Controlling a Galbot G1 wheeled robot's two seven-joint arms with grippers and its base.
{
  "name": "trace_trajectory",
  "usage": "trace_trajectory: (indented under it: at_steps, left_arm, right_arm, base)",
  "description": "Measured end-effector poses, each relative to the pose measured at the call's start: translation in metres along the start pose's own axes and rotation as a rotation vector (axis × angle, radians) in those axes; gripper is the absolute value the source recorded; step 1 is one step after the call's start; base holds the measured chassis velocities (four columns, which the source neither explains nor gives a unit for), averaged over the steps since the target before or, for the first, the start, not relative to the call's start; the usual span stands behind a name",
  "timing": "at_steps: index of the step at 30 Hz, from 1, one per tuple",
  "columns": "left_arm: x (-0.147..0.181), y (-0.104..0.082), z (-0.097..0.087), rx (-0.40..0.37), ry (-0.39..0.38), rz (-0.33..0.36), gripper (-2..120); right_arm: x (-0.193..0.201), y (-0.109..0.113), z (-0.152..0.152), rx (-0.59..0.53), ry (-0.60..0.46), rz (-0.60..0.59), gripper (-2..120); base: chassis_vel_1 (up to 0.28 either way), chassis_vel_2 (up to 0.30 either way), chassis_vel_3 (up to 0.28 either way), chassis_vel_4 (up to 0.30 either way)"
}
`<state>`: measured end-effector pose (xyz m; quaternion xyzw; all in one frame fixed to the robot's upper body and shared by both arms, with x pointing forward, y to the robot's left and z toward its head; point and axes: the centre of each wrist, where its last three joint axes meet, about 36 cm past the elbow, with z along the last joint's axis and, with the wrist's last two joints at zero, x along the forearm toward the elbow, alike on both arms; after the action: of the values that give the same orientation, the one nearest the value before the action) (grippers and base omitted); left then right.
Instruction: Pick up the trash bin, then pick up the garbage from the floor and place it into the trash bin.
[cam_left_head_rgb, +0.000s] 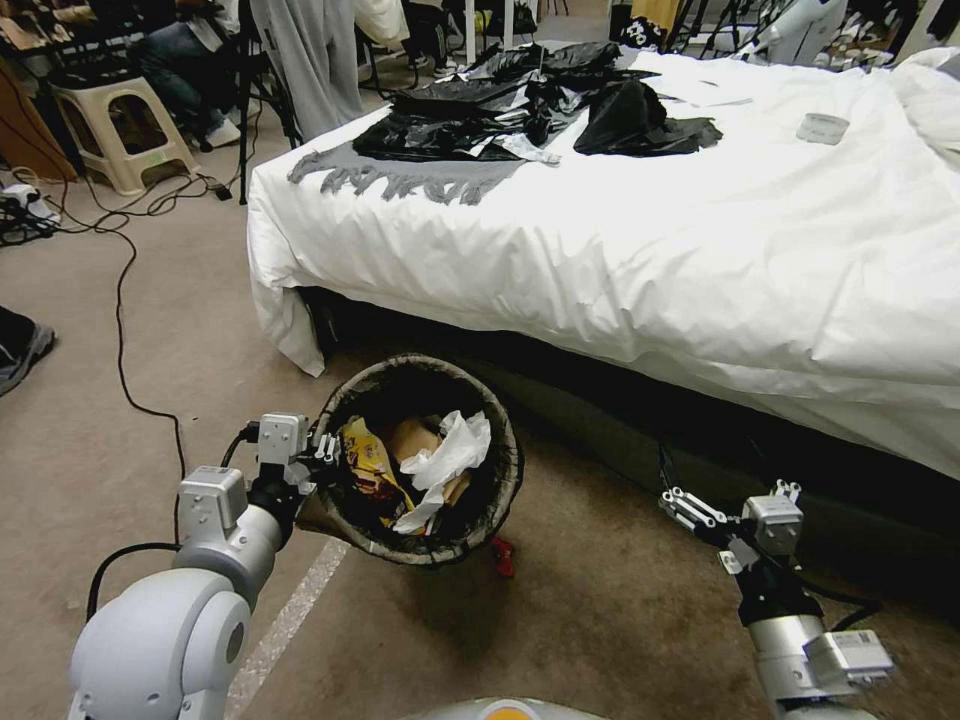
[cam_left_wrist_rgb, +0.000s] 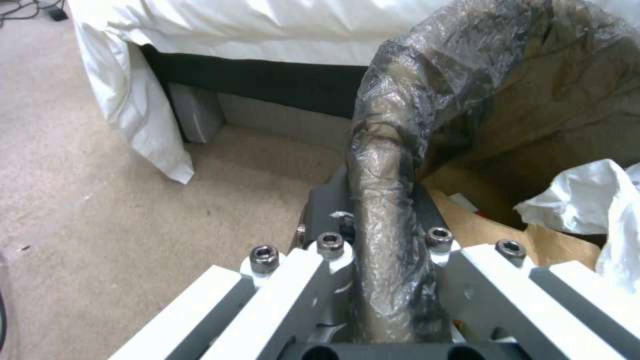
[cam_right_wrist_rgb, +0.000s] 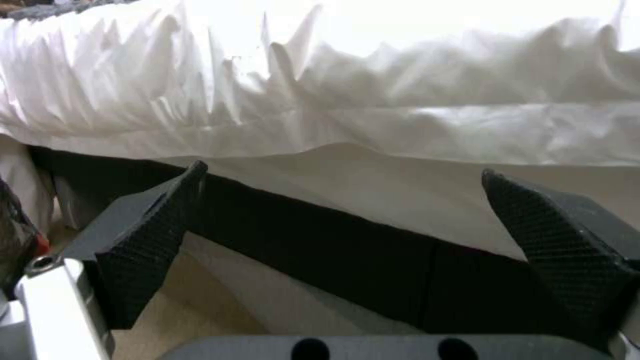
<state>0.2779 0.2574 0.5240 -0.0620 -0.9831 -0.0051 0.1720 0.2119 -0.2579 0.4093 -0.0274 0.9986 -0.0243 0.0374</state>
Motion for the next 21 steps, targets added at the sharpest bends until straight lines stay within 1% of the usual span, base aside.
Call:
trace_trajectory:
  at_steps: [7,12,21]
  left_arm:
    - [0.000,-0.001,0.000,0.001,0.004,0.001,3]
    - [0.001,-0.001,0.001,0.001,0.007,0.001,3]
    - [0.003,-0.003,0.000,-0.001,0.004,0.004,3]
  right_arm:
    - [0.000,-0.001,0.002,-0.001,0.004,0.001,100]
    - [0.000,-0.004,0.003,0.002,0.010,0.004,100]
    - [-0.001,-0.022,0.002,0.018,0.020,0.015,100]
  base:
    - [0.000,0.000,0.000,0.000]
    - [0.048,0.051,0.059,0.046]
    - [0.082,0.086,0.087,0.083]
